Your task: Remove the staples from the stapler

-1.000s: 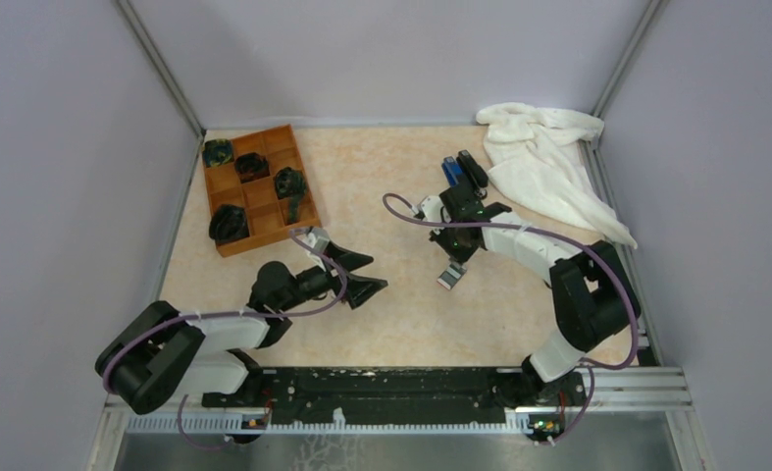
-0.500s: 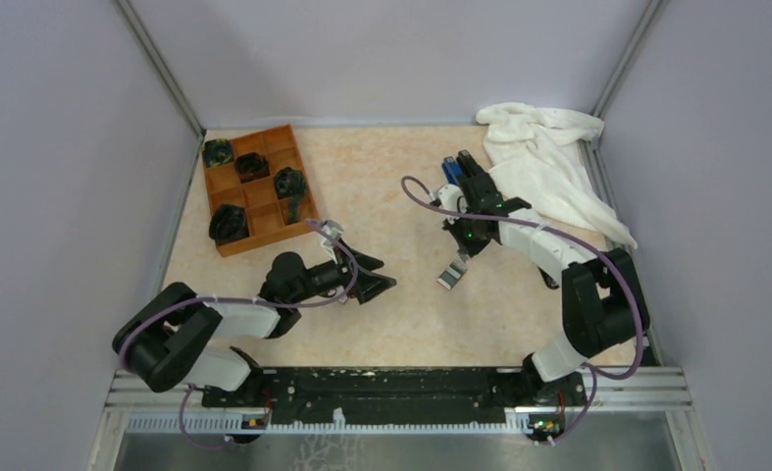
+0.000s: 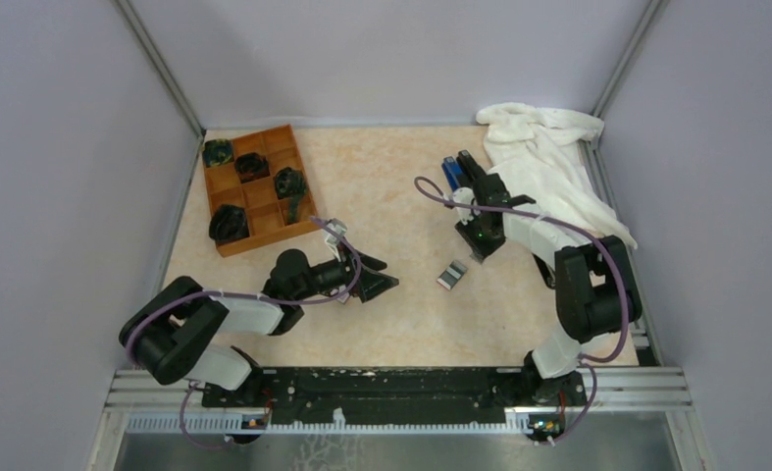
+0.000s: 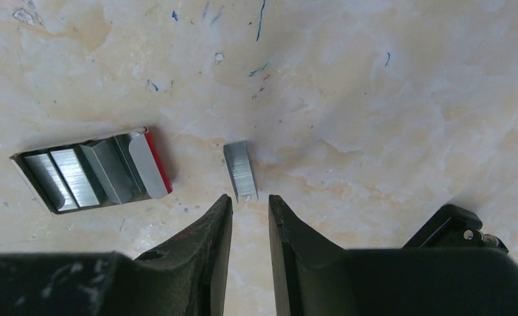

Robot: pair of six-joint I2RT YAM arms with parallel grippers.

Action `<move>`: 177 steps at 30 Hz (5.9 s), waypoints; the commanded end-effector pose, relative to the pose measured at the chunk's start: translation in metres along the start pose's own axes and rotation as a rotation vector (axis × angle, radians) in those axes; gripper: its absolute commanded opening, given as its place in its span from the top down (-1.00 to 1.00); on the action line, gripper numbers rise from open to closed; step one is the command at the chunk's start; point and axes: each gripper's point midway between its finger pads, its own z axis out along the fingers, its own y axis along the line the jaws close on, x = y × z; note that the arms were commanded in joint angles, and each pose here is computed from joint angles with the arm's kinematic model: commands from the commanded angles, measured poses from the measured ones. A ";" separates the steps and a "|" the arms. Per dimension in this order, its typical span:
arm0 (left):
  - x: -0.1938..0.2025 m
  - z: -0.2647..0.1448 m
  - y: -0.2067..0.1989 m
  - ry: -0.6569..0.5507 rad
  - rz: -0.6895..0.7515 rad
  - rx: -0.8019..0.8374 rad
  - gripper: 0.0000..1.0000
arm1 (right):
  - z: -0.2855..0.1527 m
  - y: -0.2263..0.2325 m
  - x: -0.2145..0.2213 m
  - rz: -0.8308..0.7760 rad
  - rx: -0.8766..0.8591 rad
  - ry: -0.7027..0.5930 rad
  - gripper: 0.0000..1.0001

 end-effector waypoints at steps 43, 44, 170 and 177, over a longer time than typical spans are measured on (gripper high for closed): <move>-0.011 -0.018 -0.012 -0.057 0.125 0.002 -0.87 | 0.006 0.059 -0.022 -0.786 -0.418 -0.324 -0.18; -0.011 -0.018 -0.012 -0.058 0.125 0.005 -0.87 | 0.007 0.062 -0.022 -0.783 -0.421 -0.322 -0.16; -0.030 -0.025 -0.005 -0.206 0.020 -0.065 -0.84 | 0.000 0.113 -0.044 -0.012 -0.426 -0.125 0.66; -0.030 -0.026 -0.006 -0.208 0.021 -0.063 -0.85 | 0.004 0.116 -0.041 -0.010 -0.445 -0.105 0.69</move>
